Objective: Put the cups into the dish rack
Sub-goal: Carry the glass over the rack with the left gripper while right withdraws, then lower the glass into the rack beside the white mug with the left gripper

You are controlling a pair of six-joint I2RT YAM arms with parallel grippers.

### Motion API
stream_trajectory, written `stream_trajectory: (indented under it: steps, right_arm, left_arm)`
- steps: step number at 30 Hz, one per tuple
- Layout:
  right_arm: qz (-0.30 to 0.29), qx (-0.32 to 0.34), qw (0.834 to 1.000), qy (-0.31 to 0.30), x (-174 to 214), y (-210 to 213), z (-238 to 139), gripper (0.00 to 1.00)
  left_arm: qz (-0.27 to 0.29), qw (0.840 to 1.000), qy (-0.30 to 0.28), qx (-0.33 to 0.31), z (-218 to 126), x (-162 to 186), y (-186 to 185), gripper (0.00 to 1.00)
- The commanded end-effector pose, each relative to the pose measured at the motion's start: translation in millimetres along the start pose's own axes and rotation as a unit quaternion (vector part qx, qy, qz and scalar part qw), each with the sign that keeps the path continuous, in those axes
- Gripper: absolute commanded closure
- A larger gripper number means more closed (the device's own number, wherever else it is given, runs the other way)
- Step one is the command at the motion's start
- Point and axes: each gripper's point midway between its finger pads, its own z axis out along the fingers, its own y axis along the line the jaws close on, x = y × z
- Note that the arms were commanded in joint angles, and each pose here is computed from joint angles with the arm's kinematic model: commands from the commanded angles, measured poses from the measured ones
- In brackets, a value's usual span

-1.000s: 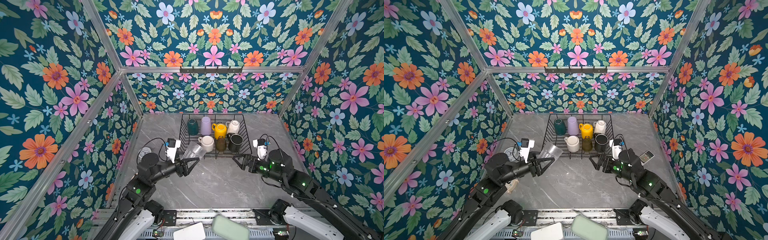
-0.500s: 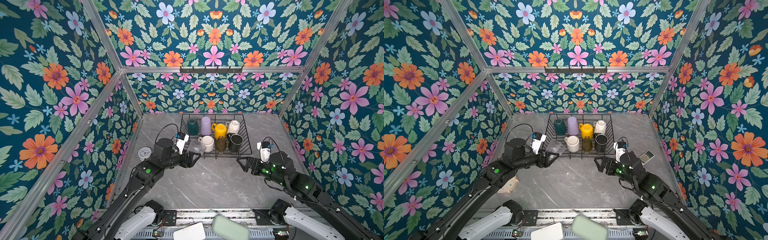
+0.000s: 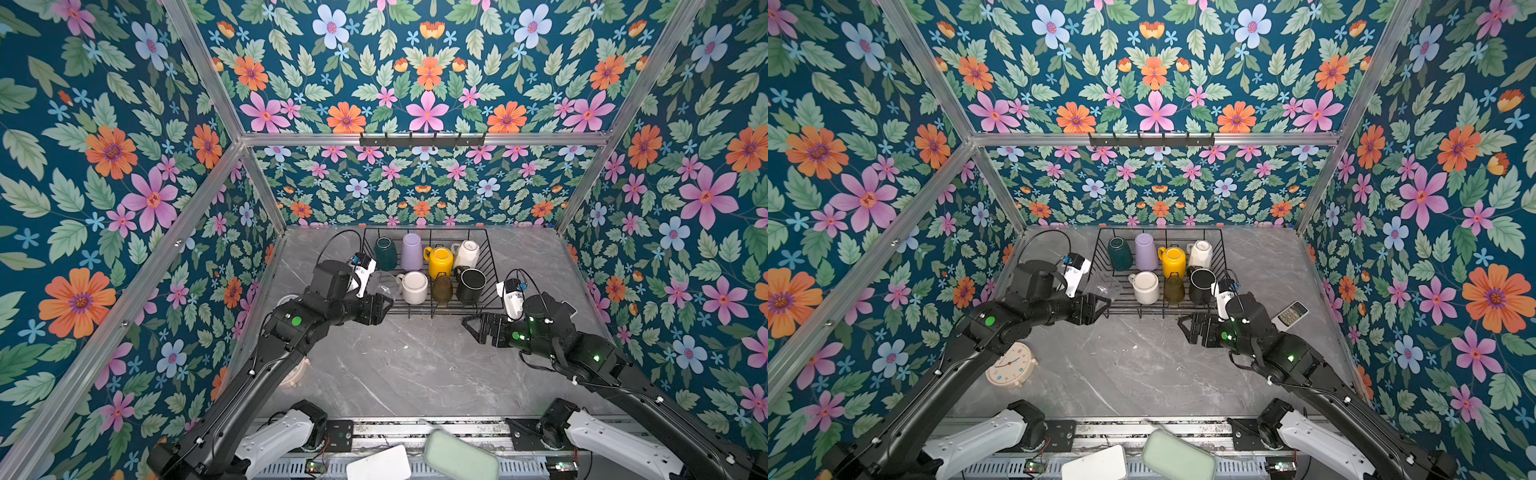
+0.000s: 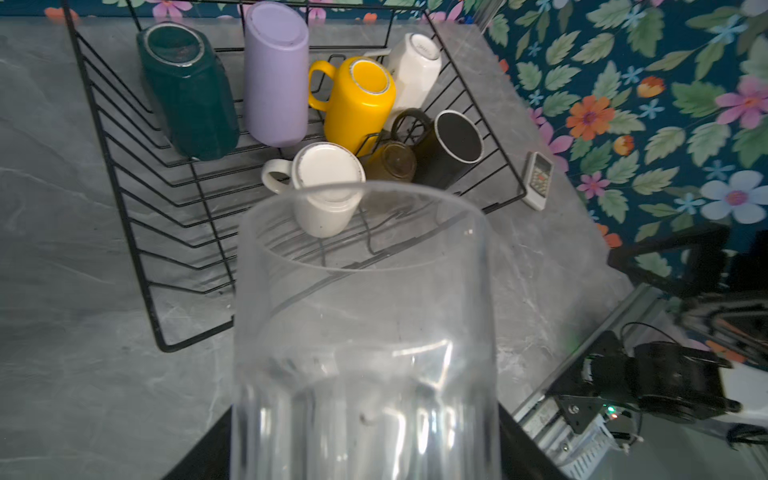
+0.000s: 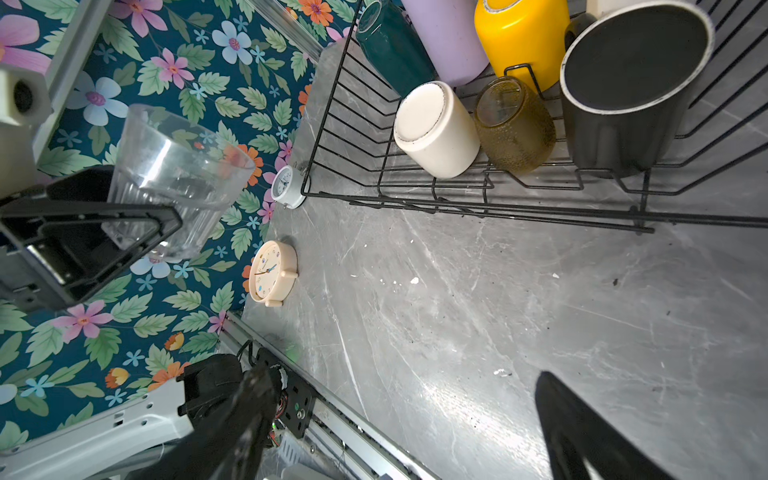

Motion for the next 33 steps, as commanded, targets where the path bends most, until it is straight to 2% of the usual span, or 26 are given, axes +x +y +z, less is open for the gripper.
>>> stream_trajectory:
  steps: [1,8,14,23,33]
  right_arm:
    - [-0.012,-0.008,1.000,-0.003,-1.9,4.2,-2.4,0.03]
    - [-0.014,-0.006,1.000,0.000,2.8,0.4,-4.2,0.03]
    - [-0.016,-0.006,1.000,0.000,6.4,-3.2,-3.4,0.03]
    - [-0.021,-0.007,1.000,0.008,11.8,-5.8,-0.3,0.03]
    - [-0.019,-0.013,1.000,0.009,16.0,-8.5,0.5,0.03]
  left_arm:
    - [0.024,0.995,0.061,-0.076,2.7,11.2,25.6,1.00]
    - [0.053,0.978,0.141,-0.145,24.9,2.5,48.6,1.00]
    - [0.081,0.960,0.199,-0.179,47.9,2.7,64.1,1.00]
    - [0.104,0.940,0.267,-0.187,82.3,12.8,76.2,1.00]
    - [0.111,0.920,0.311,-0.211,113.5,19.8,92.0,1.00]
